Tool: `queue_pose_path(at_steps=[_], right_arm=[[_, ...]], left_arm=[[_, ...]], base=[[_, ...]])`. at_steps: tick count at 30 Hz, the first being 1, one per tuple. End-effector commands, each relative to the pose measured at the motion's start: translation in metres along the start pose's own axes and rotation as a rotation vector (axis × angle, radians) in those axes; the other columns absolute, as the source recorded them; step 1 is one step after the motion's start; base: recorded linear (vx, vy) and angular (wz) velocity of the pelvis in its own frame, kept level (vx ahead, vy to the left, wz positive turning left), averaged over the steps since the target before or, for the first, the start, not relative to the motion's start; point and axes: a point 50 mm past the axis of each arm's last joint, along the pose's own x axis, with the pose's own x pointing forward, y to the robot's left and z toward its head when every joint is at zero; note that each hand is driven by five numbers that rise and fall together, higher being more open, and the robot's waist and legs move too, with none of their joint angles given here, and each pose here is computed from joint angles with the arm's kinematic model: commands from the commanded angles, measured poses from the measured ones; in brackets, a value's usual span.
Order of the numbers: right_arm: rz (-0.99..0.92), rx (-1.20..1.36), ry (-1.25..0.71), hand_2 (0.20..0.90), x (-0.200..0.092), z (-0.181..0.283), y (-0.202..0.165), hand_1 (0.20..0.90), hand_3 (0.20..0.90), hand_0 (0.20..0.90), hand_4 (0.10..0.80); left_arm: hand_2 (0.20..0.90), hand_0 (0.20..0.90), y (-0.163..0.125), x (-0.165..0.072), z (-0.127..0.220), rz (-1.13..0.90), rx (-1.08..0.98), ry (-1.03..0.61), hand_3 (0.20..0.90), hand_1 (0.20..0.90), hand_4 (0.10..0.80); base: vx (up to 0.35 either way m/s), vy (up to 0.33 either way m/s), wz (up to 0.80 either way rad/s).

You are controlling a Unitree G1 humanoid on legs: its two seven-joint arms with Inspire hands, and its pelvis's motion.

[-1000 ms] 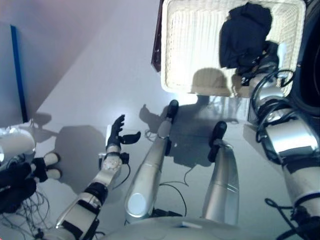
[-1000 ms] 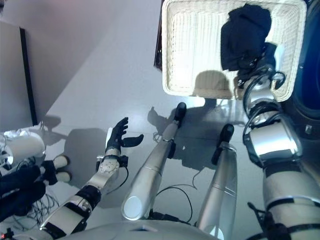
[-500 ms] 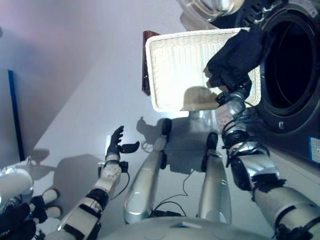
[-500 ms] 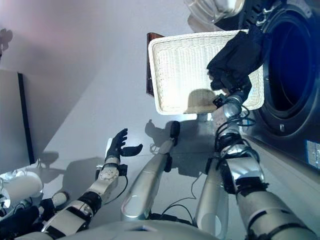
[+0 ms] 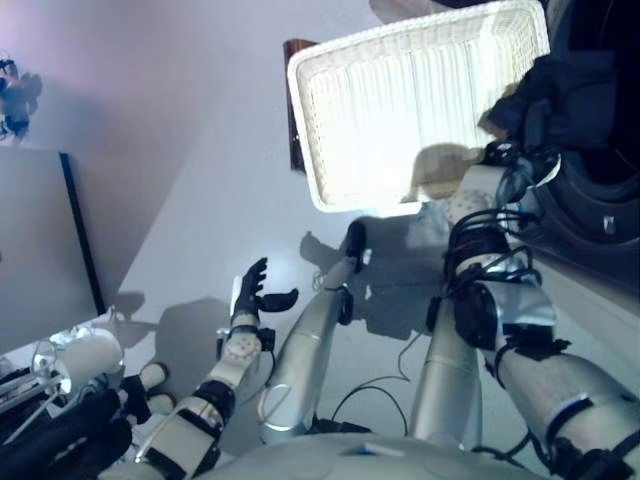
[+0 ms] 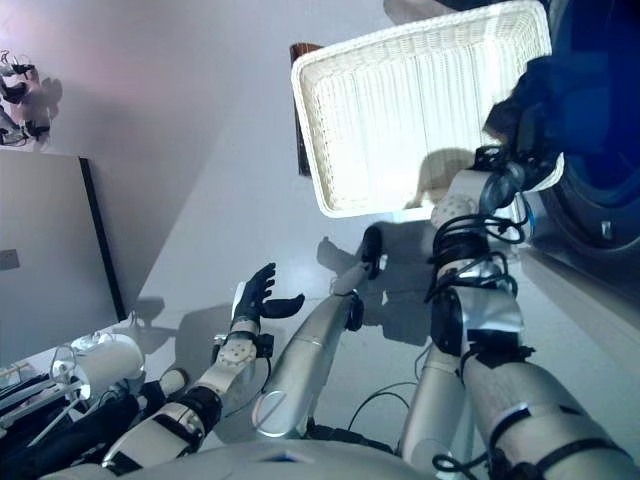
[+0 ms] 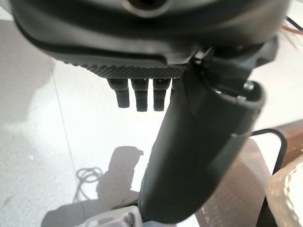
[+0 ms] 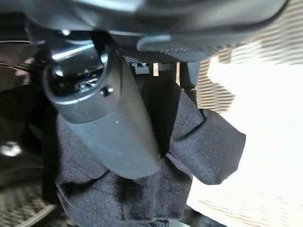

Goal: Pick up the clothes and place them into the washing machine

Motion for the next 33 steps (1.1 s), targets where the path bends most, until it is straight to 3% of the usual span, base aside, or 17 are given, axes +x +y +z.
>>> queue_pose_path(at_steps=[1, 7, 15, 25, 26, 27, 33], right_arm=[[0.248, 0.220, -0.233, 0.300, -0.008, 0.059, 0.072, 0.300, 0.300, 0.300, 0.400], [0.300, 0.278, -0.330, 0.300, -0.007, 0.098, 0.106, 0.300, 0.300, 0.300, 0.400], [0.398, 0.116, -0.599, 0.300, -0.001, 0.196, 0.159, 0.300, 0.300, 0.300, 0.400], [0.433, -0.053, -0.797, 0.316, -0.017, 0.244, 0.187, 0.316, 0.316, 0.316, 0.411], [0.424, -0.070, -0.809, 0.815, -0.017, 0.244, 0.187, 0.815, 0.815, 0.815, 0.744], [0.406, -0.105, -0.816, 0.900, -0.015, 0.244, 0.186, 0.900, 0.900, 0.900, 0.800], [0.286, -0.316, -0.841, 0.900, -0.002, 0.228, 0.175, 0.900, 0.900, 0.900, 0.800]], left_arm=[[0.900, 0.900, 0.017, 0.003, -0.001, 0.072, -0.008, -0.002, 0.900, 0.900, 0.800], [0.900, 0.900, 0.026, 0.008, 0.005, 0.107, -0.010, -0.024, 0.900, 0.900, 0.800], [0.900, 0.900, 0.042, 0.005, 0.005, 0.147, -0.040, -0.057, 0.900, 0.900, 0.800], [0.900, 0.900, 0.047, -0.002, -0.006, 0.169, -0.042, -0.037, 0.900, 0.900, 0.800], [0.900, 0.900, 0.046, -0.002, -0.005, 0.168, -0.043, -0.042, 0.900, 0.900, 0.800], [0.900, 0.900, 0.044, -0.002, -0.004, 0.166, -0.045, -0.044, 0.900, 0.900, 0.800], [0.900, 0.900, 0.045, -0.003, -0.008, 0.182, -0.034, -0.035, 0.900, 0.900, 0.800]], base=[[-0.074, -0.069, 0.09], [-0.001, -0.046, 0.04], [0.038, -0.025, -0.02], [0.041, 0.010, 0.08], [0.044, 0.023, 0.07], [0.036, 0.009, 0.05], [0.023, 0.006, 0.02]])
